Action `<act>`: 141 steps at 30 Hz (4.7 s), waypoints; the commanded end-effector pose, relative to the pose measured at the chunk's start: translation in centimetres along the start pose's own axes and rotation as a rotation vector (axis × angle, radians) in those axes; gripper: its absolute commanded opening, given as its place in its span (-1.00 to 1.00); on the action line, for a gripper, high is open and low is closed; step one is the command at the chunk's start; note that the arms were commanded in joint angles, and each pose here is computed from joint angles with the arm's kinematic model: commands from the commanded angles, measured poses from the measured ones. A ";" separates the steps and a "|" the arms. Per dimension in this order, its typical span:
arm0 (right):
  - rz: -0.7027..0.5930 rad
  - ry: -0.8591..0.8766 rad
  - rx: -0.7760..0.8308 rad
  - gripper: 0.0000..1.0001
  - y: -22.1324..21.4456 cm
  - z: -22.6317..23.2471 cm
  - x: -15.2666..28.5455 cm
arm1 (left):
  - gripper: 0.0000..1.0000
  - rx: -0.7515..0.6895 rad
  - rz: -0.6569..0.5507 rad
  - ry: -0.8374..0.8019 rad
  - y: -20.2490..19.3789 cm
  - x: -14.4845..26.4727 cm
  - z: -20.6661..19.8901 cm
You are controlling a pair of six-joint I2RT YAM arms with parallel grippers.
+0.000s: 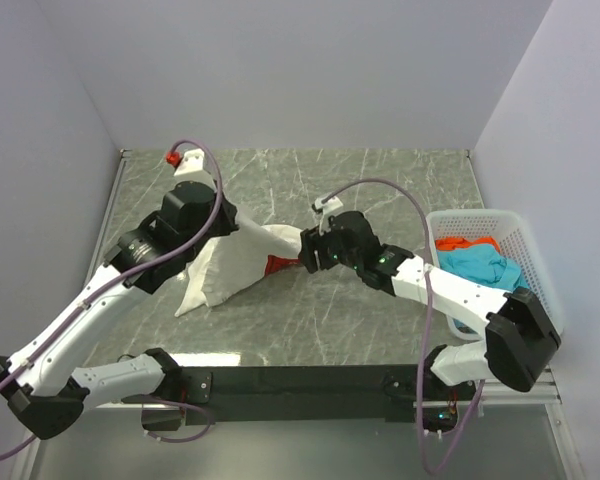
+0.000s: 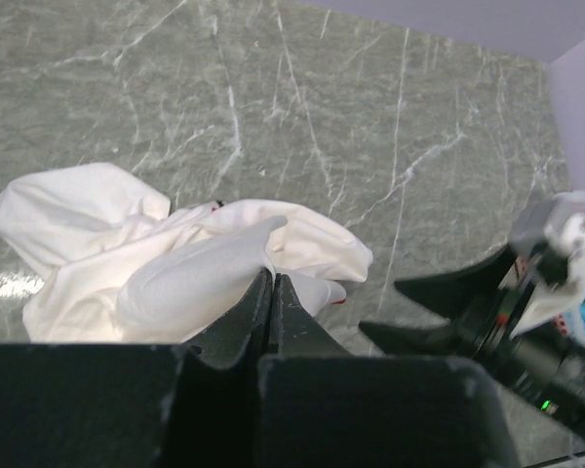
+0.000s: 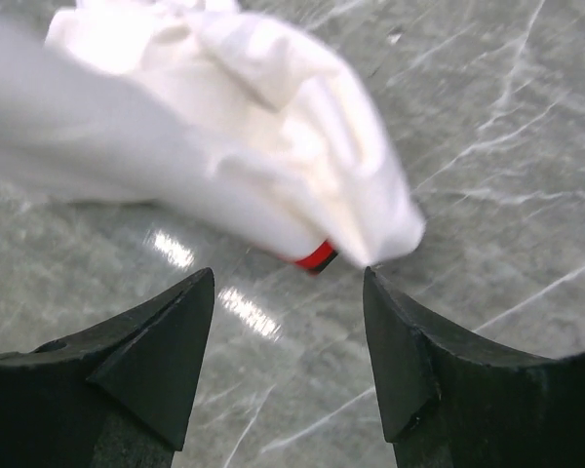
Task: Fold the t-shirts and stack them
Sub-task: Flatten the tshirt out
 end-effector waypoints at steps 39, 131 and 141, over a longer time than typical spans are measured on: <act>-0.614 -0.224 -0.191 -1.00 24.6 -2.2 15.3 | -0.99 -0.167 -0.555 0.053 24.6 0.9 3.9; 0.342 -0.379 -0.608 0.18 -7.9 -15.4 0.8 | -0.99 0.057 -0.357 0.348 -8.2 2.6 15.5; 0.331 -0.353 -0.586 -0.27 -7.6 -15.2 1.1 | -0.99 0.054 -0.346 0.346 -8.3 2.5 15.5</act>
Point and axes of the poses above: each gripper's point midway between its finger pads, its own x axis back along the fingers, its own z axis along the line the jaws close on, y = z × x, the point moved 8 cm from there along x, back along the fingers, and after that the axes turned 8 degrees about -x, right-handed, at the moved point
